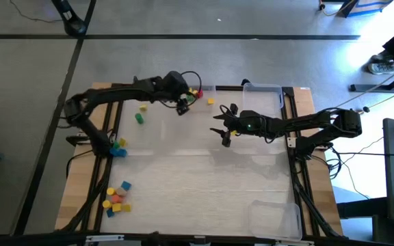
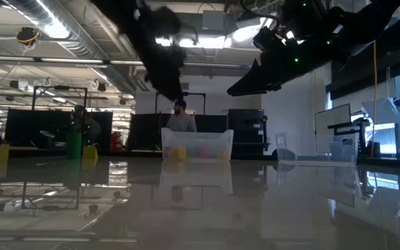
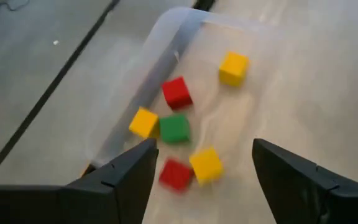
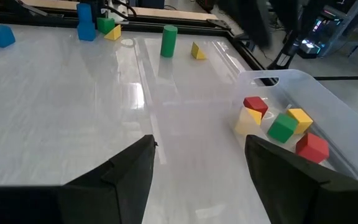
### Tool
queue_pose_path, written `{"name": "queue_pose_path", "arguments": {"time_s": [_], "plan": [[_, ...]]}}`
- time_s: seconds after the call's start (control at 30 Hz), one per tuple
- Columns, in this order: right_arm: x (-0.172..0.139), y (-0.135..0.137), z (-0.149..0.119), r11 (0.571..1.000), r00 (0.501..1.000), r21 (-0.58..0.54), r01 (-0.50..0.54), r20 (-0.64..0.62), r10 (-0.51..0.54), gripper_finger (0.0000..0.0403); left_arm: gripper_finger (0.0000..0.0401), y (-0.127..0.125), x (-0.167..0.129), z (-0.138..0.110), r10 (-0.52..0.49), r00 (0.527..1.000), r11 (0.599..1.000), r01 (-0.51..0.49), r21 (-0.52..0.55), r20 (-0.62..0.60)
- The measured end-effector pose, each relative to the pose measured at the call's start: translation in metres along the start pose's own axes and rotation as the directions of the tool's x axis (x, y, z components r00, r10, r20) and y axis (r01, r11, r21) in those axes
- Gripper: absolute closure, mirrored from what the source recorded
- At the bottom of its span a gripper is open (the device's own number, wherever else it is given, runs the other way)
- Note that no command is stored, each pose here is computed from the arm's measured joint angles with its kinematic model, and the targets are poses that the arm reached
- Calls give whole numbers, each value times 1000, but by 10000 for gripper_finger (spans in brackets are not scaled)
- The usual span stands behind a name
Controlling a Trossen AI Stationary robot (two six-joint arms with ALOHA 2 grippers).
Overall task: Sort blocks by size
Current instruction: Put the square blue block into the top left transparent bin
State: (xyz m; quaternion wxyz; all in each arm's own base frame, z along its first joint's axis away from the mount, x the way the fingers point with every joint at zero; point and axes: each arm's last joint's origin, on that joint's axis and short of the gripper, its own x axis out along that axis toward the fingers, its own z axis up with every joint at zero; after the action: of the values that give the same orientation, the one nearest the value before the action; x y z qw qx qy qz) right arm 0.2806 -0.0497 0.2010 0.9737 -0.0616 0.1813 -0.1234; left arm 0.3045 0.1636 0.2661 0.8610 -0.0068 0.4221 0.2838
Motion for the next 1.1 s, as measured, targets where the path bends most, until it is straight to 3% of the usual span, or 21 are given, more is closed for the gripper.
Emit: {"name": "queue_pose_path", "arguments": {"time_s": [0.23,0.43,0.73,1.1], "plan": [[-2,0,1,1000,1000,0,-2,-1,2,152,148,-3,-99,-5,-45,998,999,46,-22,54],[-21,-3,20,997,997,26,-67,-42,68,152,148,-12,-146,-34,-102,994,989,106,-105,41],[-55,16,51,975,975,29,-218,-39,219,152,148,-50,-165,-77,-234,971,958,223,-178,-44],[-58,30,52,967,967,6,-253,-42,253,152,148,-82,-178,-108,-259,931,936,178,-302,-255]]}}
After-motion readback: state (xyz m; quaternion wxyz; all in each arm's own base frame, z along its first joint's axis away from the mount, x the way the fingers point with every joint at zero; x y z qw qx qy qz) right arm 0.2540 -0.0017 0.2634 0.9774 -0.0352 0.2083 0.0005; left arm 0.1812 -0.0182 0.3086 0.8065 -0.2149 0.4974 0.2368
